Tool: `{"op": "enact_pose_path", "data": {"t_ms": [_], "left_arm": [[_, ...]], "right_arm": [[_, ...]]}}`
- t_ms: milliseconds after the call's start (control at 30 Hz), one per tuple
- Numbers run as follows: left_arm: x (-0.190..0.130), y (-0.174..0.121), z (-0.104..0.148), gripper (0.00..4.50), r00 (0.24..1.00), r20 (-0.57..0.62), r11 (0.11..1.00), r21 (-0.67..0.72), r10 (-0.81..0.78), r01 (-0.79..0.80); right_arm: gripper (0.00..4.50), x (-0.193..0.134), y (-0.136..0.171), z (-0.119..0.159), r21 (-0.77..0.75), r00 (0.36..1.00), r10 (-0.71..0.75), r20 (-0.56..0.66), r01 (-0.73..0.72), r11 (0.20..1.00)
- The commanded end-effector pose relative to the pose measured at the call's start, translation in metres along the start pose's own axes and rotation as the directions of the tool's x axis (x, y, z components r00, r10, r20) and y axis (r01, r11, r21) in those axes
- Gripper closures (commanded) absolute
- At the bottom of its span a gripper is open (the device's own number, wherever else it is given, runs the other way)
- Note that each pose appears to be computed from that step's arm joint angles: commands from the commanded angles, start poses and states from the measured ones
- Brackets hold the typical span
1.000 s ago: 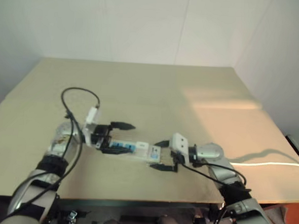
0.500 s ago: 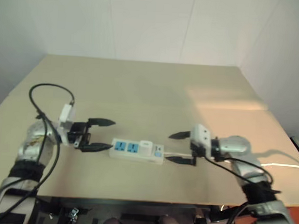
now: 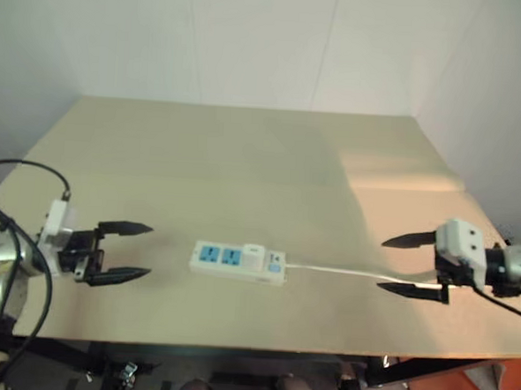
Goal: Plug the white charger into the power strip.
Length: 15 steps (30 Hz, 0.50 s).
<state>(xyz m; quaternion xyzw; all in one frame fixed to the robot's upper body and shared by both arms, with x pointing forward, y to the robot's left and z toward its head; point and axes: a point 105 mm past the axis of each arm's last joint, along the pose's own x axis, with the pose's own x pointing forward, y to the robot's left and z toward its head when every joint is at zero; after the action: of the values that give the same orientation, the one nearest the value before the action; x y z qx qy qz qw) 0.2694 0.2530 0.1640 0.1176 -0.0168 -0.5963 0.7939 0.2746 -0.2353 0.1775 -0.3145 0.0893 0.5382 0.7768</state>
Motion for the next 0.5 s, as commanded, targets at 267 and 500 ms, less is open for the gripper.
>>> {"op": "enact_pose_path", "data": {"t_ms": [267, 500], "left_arm": [[0.01, 0.005, 0.003, 0.0, 0.999, -0.047, 1.0, -0.03, 0.002, -0.004], [0.011, 0.012, 0.01, 0.0, 1.0, -0.026, 1.0, -0.013, -0.013, 0.013]], "right_arm": [[0.05, -0.012, 0.004, 0.005, 0.004, 0.999, -0.038, 0.001, 0.038, 0.999], [0.05, -0.012, 0.005, 0.003, 0.004, 0.999, -0.048, -0.004, 0.048, 0.999]]}}
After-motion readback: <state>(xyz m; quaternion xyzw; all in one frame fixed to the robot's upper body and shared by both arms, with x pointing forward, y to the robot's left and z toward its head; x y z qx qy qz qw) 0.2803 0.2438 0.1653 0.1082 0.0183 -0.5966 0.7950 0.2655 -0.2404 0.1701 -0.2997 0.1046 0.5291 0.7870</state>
